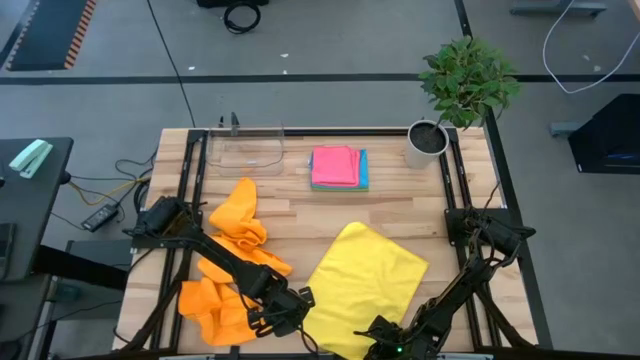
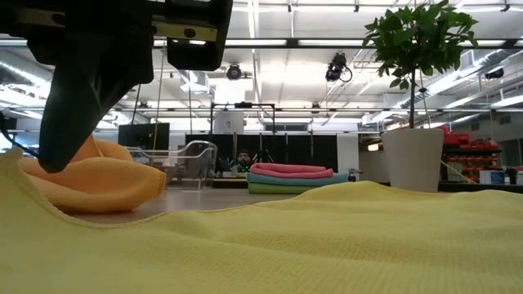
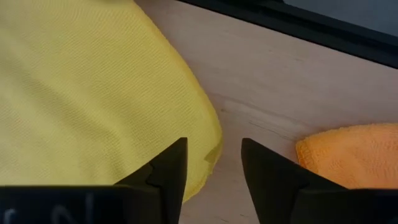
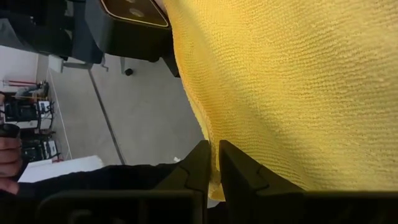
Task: Fold microfiber towels
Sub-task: Fold the yellow towel
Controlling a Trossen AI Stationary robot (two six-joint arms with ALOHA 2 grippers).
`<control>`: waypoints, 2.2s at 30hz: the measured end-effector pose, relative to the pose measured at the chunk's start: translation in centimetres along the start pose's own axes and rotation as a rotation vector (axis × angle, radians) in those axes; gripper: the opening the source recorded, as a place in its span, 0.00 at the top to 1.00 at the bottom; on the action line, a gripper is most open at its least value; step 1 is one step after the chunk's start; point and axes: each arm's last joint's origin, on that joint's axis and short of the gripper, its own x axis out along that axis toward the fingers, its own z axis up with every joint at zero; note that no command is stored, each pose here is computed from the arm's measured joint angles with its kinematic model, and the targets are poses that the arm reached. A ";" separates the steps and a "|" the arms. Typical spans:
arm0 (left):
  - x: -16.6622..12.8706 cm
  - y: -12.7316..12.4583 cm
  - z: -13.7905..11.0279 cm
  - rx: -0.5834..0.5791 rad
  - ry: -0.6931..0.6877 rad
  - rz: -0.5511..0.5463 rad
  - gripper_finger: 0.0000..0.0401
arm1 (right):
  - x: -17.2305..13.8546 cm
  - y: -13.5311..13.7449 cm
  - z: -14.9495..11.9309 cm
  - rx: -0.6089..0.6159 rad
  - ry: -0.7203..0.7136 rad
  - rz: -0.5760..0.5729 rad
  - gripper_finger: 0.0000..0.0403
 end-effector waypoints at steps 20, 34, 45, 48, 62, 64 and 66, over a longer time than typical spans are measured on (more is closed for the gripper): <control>1.2 0.1 -0.4 -0.061 0.022 -0.014 0.98 | 0.0 0.0 0.0 -0.016 0.000 -0.001 0.90; -6.8 4.1 3.3 -0.426 0.071 -0.012 0.99 | -10.9 3.9 1.7 -0.121 0.027 -0.049 0.90; -13.8 6.6 7.3 -0.745 -0.217 0.003 0.99 | -18.9 3.8 2.6 -0.138 0.039 -0.103 0.90; -13.5 6.9 7.7 -0.809 -0.244 0.039 0.99 | -19.1 2.9 2.9 -0.144 0.021 -0.193 0.90; -6.2 13.1 -2.2 -1.014 0.187 0.298 0.99 | -17.6 -2.0 9.1 -0.189 -0.179 -0.703 0.90; -5.4 13.2 -3.8 -1.042 0.227 0.295 0.99 | -16.9 -3.1 9.7 -0.183 -0.170 -0.736 0.90; -4.7 13.1 -5.1 -1.062 0.268 0.283 0.99 | -16.5 -4.1 10.0 -0.179 -0.175 -0.767 0.90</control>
